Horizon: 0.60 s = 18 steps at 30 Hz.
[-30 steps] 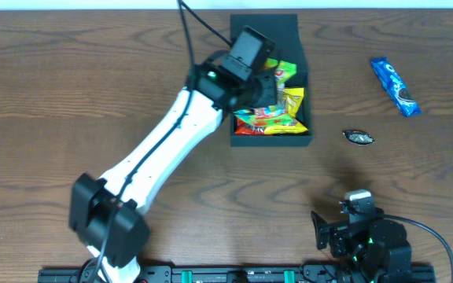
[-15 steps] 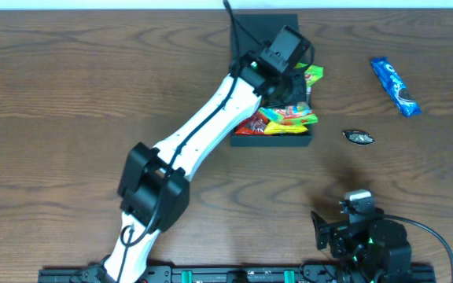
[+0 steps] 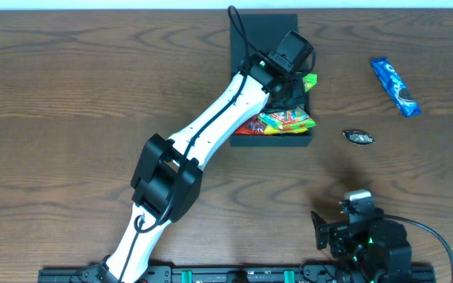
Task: Pack container
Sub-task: 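Lower the HARIBO bag into the box and open the left gripper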
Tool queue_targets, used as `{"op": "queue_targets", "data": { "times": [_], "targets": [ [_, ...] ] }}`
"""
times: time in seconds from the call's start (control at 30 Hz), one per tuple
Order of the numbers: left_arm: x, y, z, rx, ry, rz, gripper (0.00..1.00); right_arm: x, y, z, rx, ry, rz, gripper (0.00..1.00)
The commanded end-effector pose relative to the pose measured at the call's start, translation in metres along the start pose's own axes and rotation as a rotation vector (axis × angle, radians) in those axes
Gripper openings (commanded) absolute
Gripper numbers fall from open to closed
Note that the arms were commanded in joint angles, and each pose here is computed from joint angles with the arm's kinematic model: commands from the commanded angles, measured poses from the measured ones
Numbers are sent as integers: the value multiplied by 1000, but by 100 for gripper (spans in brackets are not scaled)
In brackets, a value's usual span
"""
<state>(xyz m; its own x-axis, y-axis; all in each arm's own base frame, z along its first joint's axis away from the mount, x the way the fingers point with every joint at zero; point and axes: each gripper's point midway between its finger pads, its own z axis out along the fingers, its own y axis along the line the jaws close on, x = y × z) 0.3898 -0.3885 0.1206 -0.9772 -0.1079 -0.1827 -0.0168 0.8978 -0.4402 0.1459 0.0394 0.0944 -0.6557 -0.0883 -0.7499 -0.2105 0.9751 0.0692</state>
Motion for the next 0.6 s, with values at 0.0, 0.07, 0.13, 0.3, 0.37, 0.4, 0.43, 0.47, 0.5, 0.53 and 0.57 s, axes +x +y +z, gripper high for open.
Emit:
{"op": "queue_targets", "data": {
  "times": [0.0, 0.07, 0.13, 0.3, 0.37, 0.4, 0.43, 0.47, 0.5, 0.53, 0.57],
  "targets": [
    [-1, -3, 0, -9, -20, -10, 6, 1, -2, 0, 8, 1, -6, 99],
    [-1, 2, 2, -29, -30, -8, 6, 1, -2, 0, 8, 1, -6, 99],
    [-2, 5, 6, -45, -35, -1, 6, 1, -2, 0, 8, 1, -6, 99],
    [1, 14, 24, -72, -10, 16, 6, 1, -2, 0, 8, 1, -6, 99],
    [4, 18, 33, -84, 4, 16, 5, 1, -2, 0, 8, 1, -6, 99],
    [5, 20, 36, -89, 10, 14, 6, 1, -2, 0, 8, 1, -6, 99],
    [6, 22, 39, -95, 15, 13, 6, 1, -2, 0, 8, 1, -6, 99],
    [7, 24, 42, -99, 18, 12, 6, 1, -2, 0, 8, 1, -6, 99],
    [6, 25, 43, -103, 17, 13, 6, 1, -2, 0, 8, 1, -6, 99],
    [6, 25, 44, -104, 18, 13, 6, 1, -2, 0, 8, 1, -6, 99],
    [6, 25, 44, -103, 16, 14, 6, 1, -2, 0, 8, 1, -6, 99]
  ]
}}
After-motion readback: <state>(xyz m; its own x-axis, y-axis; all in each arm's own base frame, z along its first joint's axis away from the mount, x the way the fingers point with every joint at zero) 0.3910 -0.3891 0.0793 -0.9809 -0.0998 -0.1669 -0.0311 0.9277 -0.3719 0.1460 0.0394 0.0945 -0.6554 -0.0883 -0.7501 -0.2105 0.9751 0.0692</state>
